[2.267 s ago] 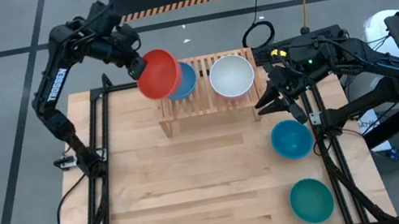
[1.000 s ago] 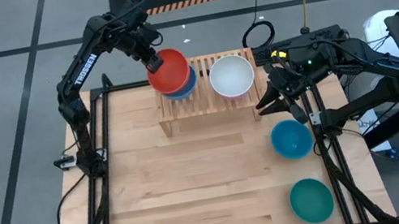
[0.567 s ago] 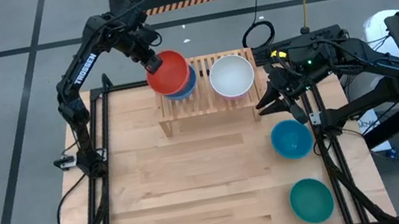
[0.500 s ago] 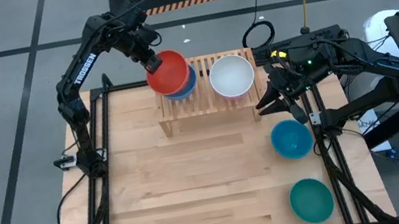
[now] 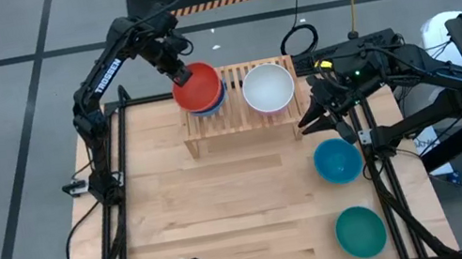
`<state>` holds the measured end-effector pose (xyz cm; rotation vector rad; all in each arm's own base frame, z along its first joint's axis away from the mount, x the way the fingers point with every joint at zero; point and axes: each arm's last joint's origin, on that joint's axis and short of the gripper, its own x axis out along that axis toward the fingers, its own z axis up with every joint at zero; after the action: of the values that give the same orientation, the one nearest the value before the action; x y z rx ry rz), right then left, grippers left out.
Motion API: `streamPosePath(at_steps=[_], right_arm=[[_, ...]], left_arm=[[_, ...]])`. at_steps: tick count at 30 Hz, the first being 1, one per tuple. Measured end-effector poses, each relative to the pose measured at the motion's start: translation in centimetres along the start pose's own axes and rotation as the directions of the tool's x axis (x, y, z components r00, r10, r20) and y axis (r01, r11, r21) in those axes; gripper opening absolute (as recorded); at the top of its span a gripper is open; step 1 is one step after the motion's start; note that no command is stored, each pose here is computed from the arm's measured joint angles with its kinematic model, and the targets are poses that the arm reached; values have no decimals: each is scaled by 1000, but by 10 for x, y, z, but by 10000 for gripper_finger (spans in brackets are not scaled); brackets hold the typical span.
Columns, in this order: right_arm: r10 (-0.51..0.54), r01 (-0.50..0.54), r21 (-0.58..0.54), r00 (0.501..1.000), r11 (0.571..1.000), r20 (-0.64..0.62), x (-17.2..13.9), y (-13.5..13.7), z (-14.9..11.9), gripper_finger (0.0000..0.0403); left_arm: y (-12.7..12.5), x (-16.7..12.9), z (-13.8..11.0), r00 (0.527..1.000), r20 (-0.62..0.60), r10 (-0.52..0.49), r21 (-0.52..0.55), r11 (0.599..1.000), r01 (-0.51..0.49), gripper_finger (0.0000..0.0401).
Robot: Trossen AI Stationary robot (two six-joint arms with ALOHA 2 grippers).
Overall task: Place and stack bowls onto a shelf
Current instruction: Stack the orange bowl on top of the light blue bowl on the shelf
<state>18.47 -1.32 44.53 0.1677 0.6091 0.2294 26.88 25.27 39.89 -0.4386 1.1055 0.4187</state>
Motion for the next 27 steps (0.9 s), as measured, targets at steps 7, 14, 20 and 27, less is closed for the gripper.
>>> streamPosePath(at_steps=[7, 14, 20, 27], right_arm=[[0, 0, 0, 1000, 1000, 0, 0, 0, 0, 86], [0, 0, 0, 1000, 1000, -1, 0, 0, 0, 86], [0, 0, 0, 1000, 1000, 0, 0, 0, 0, 86], [0, 0, 0, 1000, 1000, 0, 0, 0, 0, 86]], left_arm=[[1, 0, 0, 1000, 0, -2, 1, 1000, 2, 20], [-3, 1, 1, 1000, -2, -6, 8, 1000, 6, 37], [-9, 2, 1, 1000, -4, -13, -2, 1000, 13, 40], [-14, 3, 2, 1000, -6, -18, 17, 1000, 18, 41]])
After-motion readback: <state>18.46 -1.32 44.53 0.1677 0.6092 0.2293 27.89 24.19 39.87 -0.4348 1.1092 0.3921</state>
